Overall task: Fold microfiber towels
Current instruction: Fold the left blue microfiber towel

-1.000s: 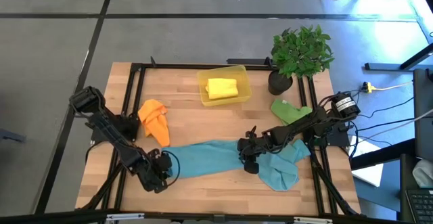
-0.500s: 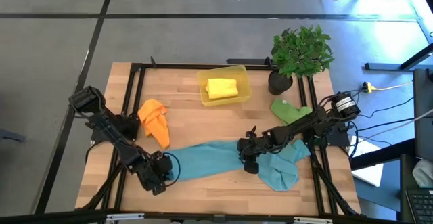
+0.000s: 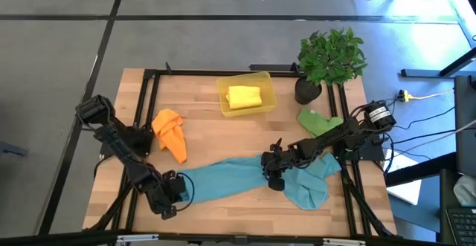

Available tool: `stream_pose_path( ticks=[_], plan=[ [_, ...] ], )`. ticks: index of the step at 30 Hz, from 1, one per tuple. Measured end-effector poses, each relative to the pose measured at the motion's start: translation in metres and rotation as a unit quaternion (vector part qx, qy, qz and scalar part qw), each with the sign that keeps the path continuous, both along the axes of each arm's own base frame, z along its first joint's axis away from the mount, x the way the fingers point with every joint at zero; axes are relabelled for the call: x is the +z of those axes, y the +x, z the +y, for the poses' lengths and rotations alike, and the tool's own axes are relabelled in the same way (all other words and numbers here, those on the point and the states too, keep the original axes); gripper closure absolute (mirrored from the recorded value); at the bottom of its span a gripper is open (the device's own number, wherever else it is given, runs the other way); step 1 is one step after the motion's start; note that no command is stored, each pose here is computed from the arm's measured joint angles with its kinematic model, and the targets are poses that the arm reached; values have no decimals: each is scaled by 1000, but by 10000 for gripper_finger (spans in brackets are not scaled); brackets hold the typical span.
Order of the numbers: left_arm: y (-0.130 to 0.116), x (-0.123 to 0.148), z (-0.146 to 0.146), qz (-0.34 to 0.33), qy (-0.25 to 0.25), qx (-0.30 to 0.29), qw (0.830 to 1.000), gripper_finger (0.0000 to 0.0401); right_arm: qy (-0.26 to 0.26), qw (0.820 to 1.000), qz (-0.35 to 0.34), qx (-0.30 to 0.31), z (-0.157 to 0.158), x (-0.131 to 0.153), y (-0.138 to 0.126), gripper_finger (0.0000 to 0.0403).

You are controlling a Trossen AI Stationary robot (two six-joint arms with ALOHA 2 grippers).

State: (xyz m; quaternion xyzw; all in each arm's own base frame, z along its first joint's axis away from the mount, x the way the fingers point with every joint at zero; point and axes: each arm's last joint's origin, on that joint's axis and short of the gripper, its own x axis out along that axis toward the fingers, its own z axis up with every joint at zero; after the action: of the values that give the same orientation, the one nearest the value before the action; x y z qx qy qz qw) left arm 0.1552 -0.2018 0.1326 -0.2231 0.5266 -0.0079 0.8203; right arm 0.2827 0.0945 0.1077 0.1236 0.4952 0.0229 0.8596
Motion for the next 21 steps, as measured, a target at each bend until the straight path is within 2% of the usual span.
stream_pose_path(
  ticks=[16, 21],
  plan=[
    [-13, 16, -24, -48, 8, -13, 999, 401, 0, 1000, 2, 0, 0, 0, 0, 308],
    [-16, 17, -28, -22, -34, -5, 999, 401, 0, 1000, 2, 0, 0, 0, 0, 308]
  ],
)
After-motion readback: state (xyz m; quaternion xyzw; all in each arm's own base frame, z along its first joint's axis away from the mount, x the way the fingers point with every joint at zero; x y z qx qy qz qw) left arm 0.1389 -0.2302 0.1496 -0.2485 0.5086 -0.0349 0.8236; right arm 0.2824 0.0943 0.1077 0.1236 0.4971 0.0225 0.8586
